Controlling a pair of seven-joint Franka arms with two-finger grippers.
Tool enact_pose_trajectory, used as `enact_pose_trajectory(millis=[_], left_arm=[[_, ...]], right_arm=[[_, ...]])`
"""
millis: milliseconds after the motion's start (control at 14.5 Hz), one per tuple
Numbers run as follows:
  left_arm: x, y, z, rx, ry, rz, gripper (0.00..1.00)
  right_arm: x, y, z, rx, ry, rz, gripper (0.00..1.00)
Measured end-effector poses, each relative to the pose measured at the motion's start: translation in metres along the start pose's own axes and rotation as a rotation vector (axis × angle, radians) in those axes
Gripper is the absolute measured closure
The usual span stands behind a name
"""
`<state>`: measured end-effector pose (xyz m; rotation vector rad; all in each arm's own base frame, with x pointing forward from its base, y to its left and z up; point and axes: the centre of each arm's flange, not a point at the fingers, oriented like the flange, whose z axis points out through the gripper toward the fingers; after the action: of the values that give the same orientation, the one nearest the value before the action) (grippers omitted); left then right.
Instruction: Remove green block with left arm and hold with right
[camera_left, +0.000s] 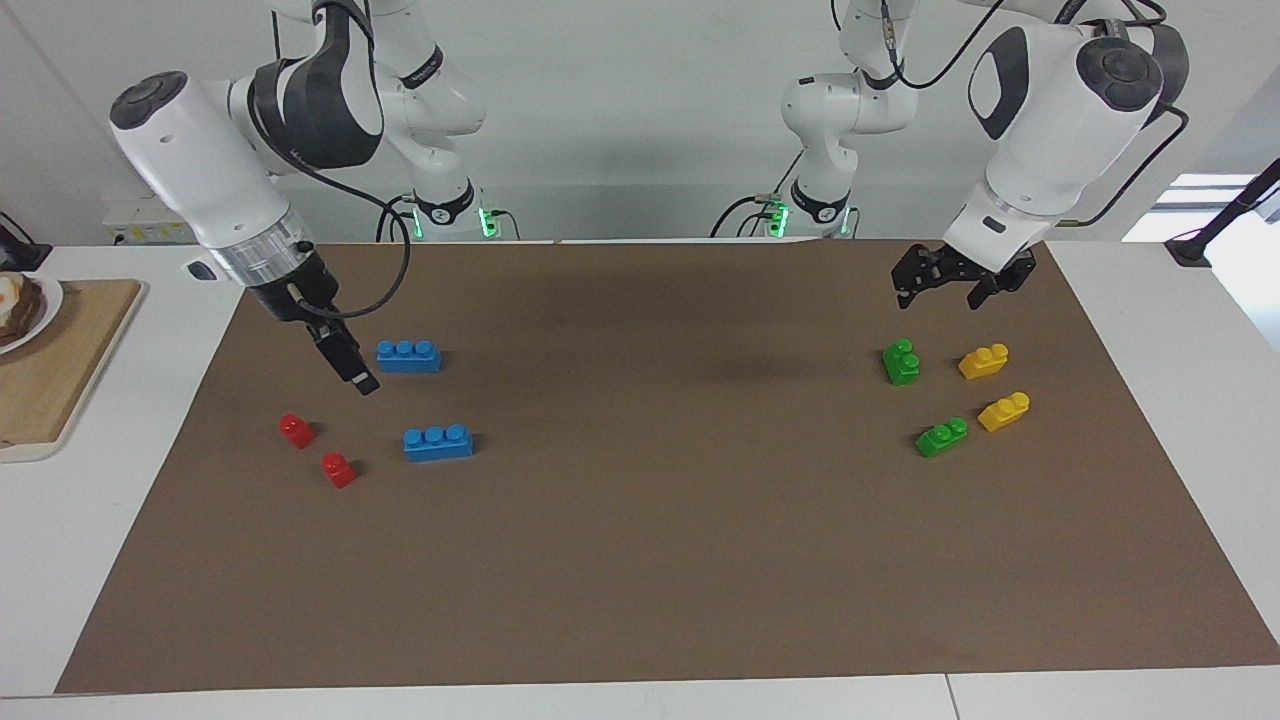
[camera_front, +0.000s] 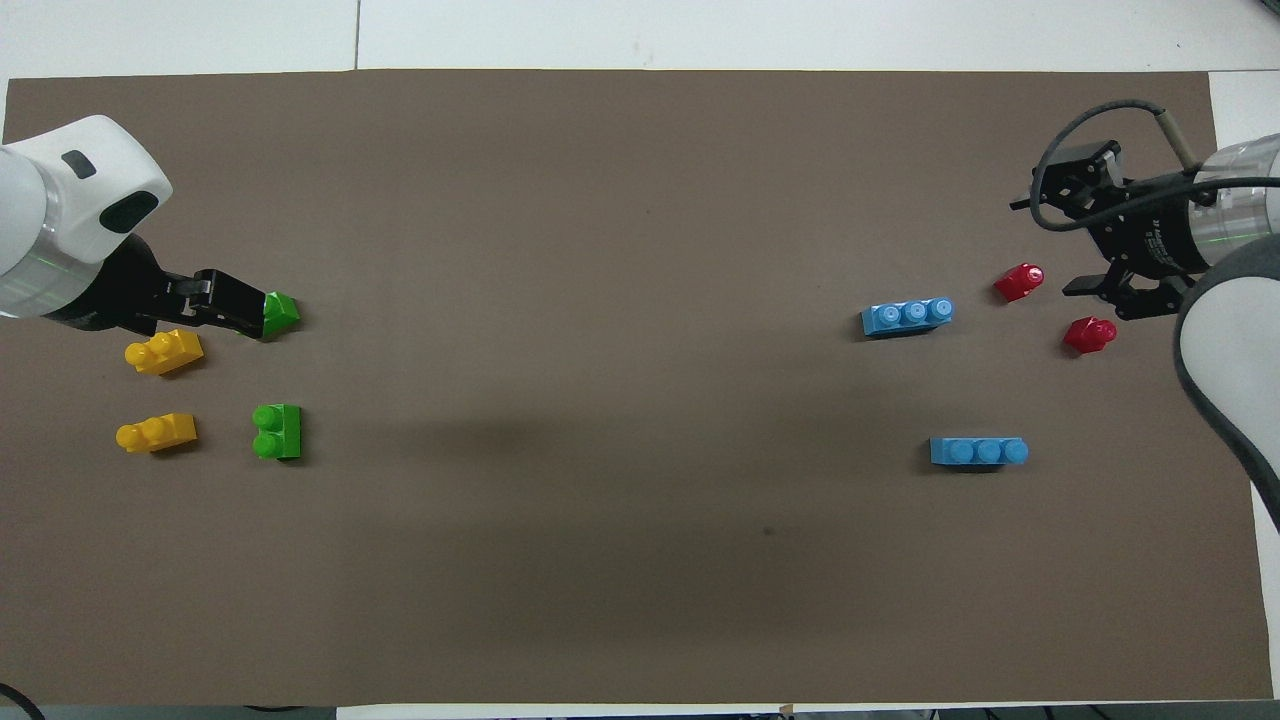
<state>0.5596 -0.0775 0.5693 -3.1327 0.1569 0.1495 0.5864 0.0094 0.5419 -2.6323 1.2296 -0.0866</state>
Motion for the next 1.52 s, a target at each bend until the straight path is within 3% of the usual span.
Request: enact_pose_trajectory(millis=[552, 966, 1517], left_arm=[[-0.012, -0.014, -0.007, 0.008, -0.033, -0.059, 0.0], [-0.019, -0.013, -0.009, 0.009, -0.031, -0.095, 0.0], [-0.011, -0.014, -0.019, 0.004, 0.054, -0.098, 0.0]], right_arm=[[-0.029, 0.026, -0.057, -0.165, -0.026, -0.599, 0.0], [-0.027, 0.032, -0.061, -0.228, -0.031, -0.71, 0.0], [-0.026, 0.033, -0.063, -0.239, -0.021, -0.721, 0.0]])
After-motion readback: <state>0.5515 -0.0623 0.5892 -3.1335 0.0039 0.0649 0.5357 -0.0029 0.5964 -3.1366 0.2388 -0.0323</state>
